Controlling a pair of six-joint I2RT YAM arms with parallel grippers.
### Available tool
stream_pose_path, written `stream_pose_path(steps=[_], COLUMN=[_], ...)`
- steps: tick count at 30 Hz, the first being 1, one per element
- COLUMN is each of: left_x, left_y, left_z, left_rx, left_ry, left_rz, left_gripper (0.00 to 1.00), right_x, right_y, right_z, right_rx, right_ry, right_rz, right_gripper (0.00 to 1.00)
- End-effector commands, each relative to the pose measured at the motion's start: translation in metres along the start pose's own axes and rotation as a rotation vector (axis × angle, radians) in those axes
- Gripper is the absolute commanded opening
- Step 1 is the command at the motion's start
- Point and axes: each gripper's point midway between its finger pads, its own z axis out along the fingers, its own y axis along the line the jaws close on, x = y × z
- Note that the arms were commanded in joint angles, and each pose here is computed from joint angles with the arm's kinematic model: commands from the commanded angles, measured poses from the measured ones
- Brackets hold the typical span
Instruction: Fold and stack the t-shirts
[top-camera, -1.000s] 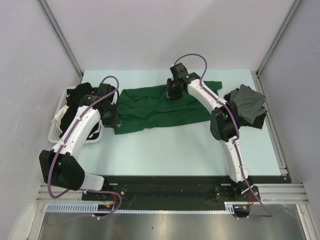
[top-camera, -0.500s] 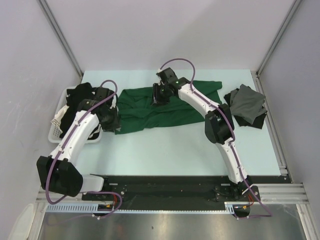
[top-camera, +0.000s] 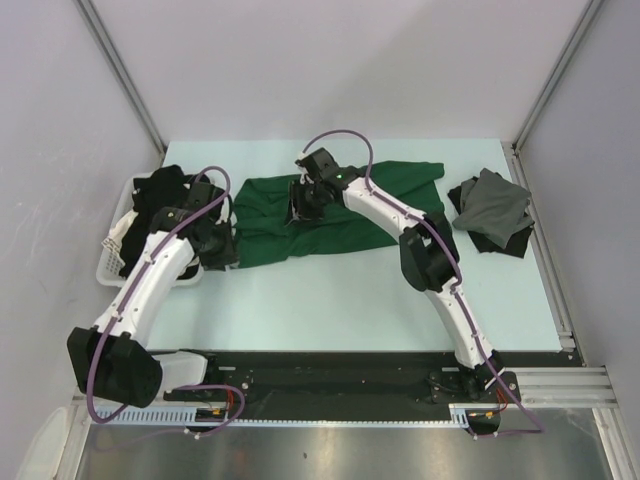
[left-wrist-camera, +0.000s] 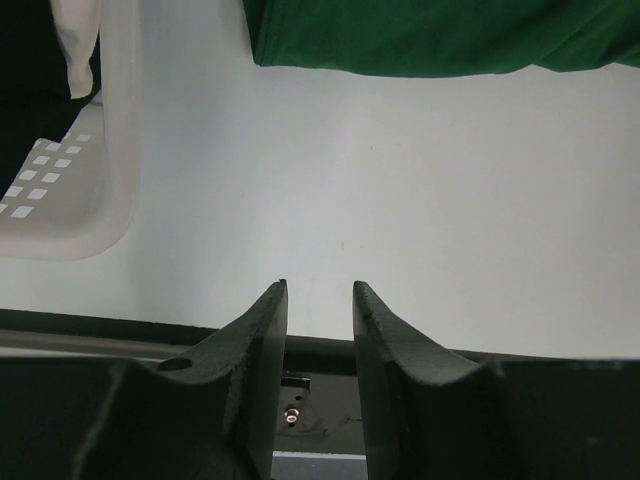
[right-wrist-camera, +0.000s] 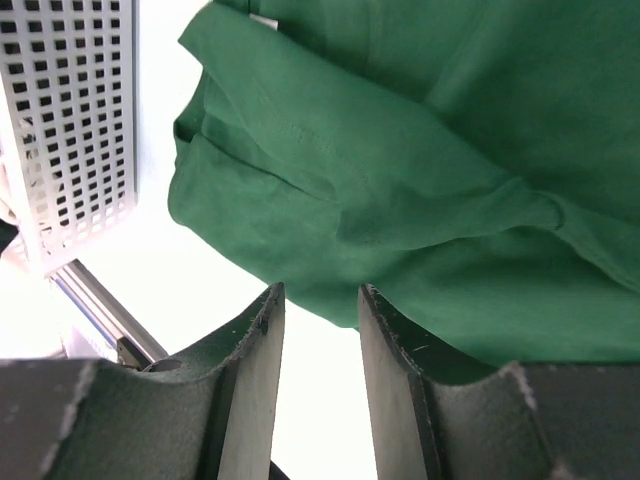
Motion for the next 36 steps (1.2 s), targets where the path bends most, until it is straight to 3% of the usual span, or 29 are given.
stream_pose_path(steps=[1,15,36], left_x=[0.006,0.012,0.018], left_y=[0.001,0.003,0.010], left_z=[-0.007,-0.010,-0.016], left_rx=[0.017,0.023,0.006], left_ry=[-0.008,-0.009,-0.011], left_rz=[-0.024,-0.024,-0.026], left_gripper=[0.37,0.38,0.38], right_x=[0.006,0.030,0.034], right_y=[0.014,0.014,0.015], right_z=[0.004,0.017,0.040], right_rx=[-0.041,-0.034,-0.036], right_ry=[0.006,0.054,0.061], right_rz=[-0.003,-0.002,-0.016], right_gripper=[0.41,0.41,0.42])
